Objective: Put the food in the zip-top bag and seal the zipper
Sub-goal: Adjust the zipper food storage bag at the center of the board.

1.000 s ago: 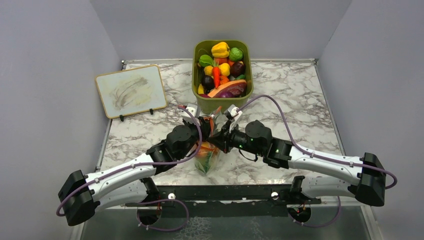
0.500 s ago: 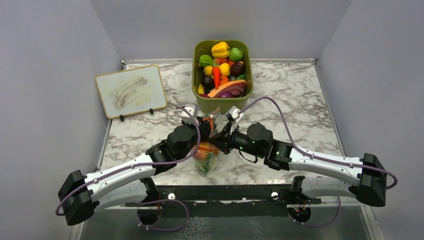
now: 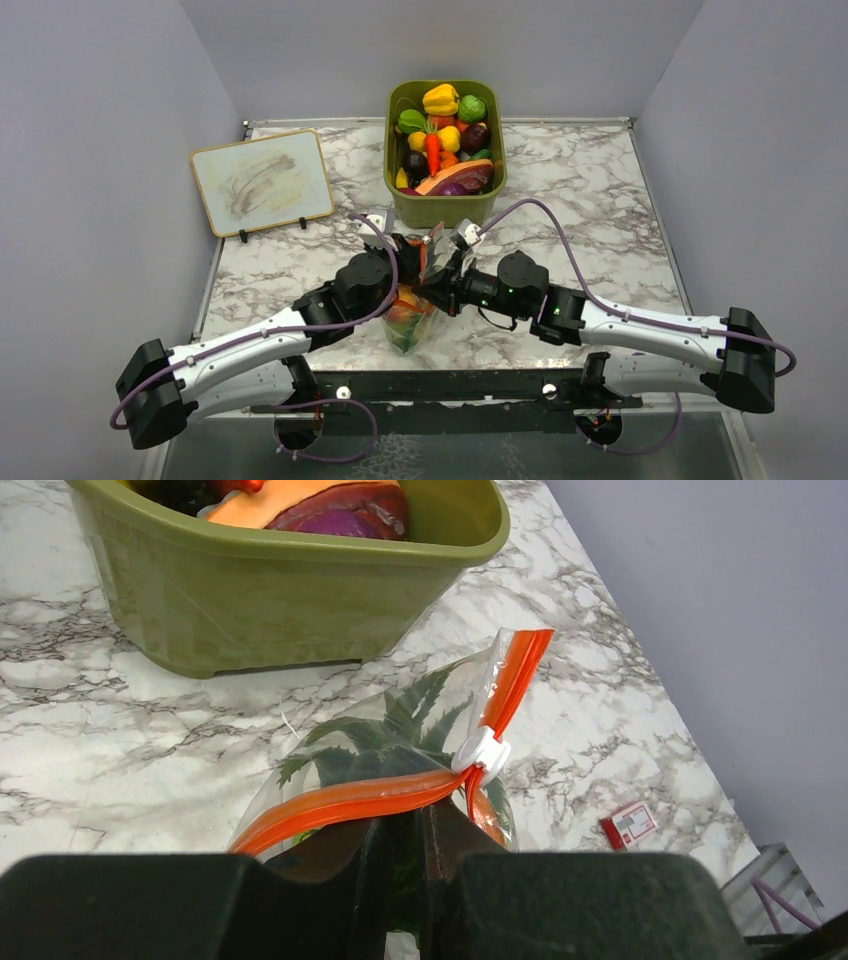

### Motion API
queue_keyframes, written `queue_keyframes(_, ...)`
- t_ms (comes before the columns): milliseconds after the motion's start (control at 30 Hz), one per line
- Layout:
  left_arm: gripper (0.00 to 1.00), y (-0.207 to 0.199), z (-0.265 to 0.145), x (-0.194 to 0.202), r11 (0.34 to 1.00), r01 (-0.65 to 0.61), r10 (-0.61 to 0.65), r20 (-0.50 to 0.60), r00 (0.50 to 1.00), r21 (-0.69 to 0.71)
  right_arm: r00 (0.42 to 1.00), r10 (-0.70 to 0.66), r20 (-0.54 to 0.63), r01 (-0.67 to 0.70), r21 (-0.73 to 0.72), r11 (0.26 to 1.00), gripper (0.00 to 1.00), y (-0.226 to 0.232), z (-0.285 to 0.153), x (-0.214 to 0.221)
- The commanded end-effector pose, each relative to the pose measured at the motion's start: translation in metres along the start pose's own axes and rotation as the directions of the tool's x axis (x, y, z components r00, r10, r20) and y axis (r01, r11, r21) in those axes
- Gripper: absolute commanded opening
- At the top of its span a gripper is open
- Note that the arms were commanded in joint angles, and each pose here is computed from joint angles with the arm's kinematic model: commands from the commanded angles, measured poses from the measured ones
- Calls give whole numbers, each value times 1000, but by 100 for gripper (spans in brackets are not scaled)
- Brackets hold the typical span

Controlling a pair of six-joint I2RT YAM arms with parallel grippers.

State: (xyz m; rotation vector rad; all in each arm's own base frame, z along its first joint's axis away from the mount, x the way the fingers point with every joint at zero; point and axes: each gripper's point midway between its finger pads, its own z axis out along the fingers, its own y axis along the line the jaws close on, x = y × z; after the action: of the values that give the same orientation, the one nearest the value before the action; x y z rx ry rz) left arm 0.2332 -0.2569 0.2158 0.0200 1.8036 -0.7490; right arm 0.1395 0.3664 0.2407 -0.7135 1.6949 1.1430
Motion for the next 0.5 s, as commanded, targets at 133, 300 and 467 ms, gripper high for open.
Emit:
queue_keyframes(133,14,38,15,52,969,-178,160,-113,981,-170,999,-27,33,31,-141,990,1,28,-1,-8)
queue_keyframes(300,13,45,14,71,952,-233,201,-170,965,-198,999,-36,31,39,-111,993,1,22,-2,-8)
queue_keyframes(467,21,4,8,31,979,-183,170,-135,976,-90,998,-39,46,41,-36,999,1,11,-4,-16)
